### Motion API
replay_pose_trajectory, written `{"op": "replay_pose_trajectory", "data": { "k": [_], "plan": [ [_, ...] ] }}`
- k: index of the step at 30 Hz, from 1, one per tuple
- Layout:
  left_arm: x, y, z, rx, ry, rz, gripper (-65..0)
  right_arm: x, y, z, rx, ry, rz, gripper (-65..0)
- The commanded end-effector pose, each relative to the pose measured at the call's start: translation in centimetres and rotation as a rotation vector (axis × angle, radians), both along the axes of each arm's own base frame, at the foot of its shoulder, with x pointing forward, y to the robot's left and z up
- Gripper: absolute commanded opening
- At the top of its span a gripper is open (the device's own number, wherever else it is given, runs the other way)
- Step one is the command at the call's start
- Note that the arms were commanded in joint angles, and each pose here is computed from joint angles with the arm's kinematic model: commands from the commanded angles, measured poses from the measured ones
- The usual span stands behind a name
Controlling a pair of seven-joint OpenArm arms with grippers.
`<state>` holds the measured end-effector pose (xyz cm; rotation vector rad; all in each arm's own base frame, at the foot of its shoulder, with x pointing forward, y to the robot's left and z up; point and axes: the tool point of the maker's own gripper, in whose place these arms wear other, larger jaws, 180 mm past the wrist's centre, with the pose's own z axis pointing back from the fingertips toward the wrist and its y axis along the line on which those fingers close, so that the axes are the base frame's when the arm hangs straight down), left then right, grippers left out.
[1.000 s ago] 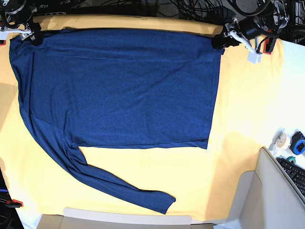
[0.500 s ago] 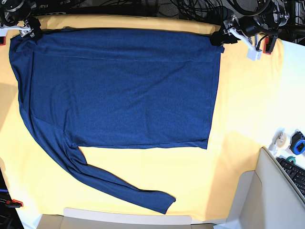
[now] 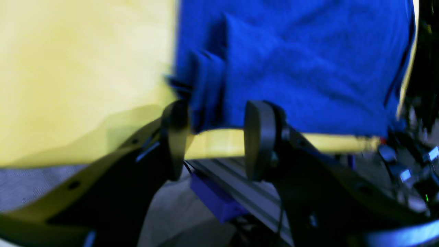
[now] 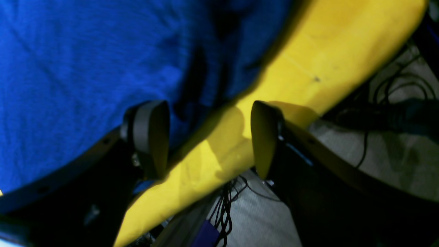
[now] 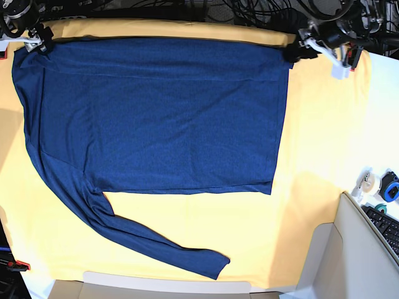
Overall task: Fold the T-shirt properly
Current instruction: 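Raise both grippers and move them toward the shirt's side seams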
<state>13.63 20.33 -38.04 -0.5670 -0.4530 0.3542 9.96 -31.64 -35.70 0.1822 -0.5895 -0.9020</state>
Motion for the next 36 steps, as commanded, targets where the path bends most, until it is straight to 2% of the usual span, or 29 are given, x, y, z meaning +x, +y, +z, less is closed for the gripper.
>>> {"op": "replay_pose_trajectory", "data": {
  "k": [1, 8, 14, 25, 32, 36],
  "plan": [
    [0.2, 0.9, 0.7, 0.012, -0.025, 0.024, -38.0, 0.4, -0.4, 0.9, -0.028, -0.022, 0.011, -27.6],
    [0.0, 3.4, 1.5, 0.057, -0.032, 0.076, -35.2, 2.0, -0.2, 2.0, -0.044, -0.074, 0.024, -27.6],
    [0.0, 3.5, 1.6, 0.057, -0.035, 0.078, -35.2, 4.1, 0.0, 3.7, -0.070, -0.143, 0.046, -27.8],
    [0.2, 3.4, 1.6, 0.056, -0.041, 0.078, -35.2, 7.8, 1.3, 6.3, 0.015, -0.307, 0.076, -27.8],
    [1.8, 3.6, 2.3, 0.059, -0.087, 0.083, -35.2, 11.5, 0.8, 9.1, -0.013, -0.432, 0.084, -27.9],
    [3.0, 3.7, 2.9, 0.062, -0.121, 0.081, -35.2, 13.8, -0.4, 10.9, -0.085, -0.479, 0.085, -27.9]
  ]
}}
